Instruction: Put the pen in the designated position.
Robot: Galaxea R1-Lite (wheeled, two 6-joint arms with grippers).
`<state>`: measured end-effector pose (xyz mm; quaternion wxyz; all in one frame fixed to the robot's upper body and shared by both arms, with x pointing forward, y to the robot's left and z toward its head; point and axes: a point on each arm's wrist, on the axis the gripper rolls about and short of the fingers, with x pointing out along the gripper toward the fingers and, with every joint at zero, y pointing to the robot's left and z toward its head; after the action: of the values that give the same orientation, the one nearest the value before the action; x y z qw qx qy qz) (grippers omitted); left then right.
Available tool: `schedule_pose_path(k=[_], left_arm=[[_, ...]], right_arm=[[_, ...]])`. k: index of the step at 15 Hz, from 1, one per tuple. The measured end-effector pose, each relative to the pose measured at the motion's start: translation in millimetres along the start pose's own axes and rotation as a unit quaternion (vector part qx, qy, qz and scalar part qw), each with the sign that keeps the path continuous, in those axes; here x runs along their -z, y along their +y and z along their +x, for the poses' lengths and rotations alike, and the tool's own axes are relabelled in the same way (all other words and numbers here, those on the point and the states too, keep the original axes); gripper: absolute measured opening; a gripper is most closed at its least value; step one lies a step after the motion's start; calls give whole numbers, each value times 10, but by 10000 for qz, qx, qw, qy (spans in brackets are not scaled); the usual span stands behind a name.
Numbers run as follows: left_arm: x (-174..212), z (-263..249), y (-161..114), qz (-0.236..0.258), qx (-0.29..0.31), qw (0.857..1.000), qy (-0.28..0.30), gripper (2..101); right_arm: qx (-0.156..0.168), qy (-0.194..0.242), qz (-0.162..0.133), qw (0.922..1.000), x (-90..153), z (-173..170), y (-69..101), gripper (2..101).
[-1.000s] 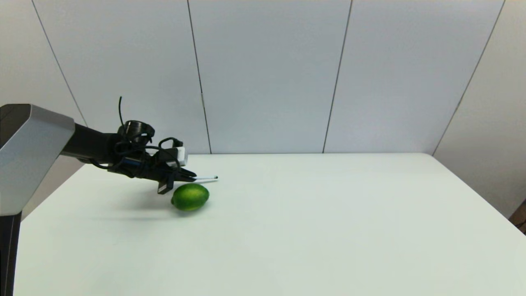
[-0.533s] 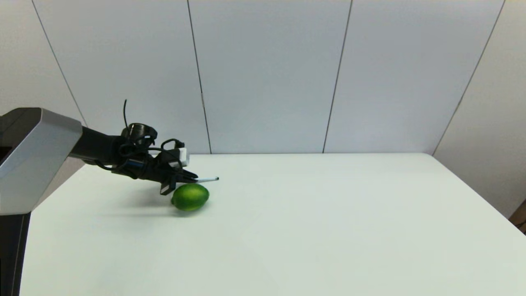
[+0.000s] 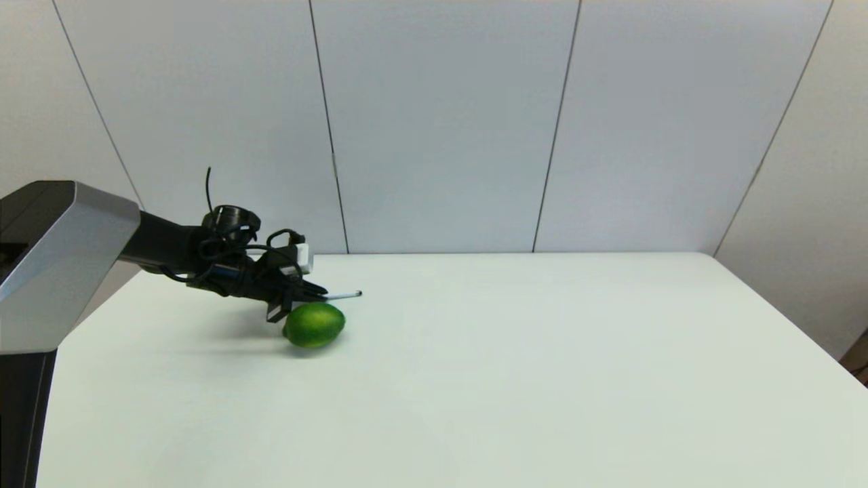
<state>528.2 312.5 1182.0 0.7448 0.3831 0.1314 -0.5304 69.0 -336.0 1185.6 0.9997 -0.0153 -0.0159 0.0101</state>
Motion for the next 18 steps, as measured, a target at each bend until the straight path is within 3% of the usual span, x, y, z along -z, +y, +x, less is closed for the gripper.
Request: schedule_pose_path(k=[1,5,8,18], left_arm=[[3,3,0,-8,3,10000,-2,48],[5,5,-1,-5,1,10000,-4,366],[-1,4,1,4,-2,10000,-9,523],[-59,-88,107,17,-269,9991,326,779]], right_arm=[[-2,0,2,10000,0,0,0,971],[-2,0,0,10000,0,0,0,971],[0,-2,0,10000,0,0,0,971],[-2,0,2,10000,0,0,0,971]])
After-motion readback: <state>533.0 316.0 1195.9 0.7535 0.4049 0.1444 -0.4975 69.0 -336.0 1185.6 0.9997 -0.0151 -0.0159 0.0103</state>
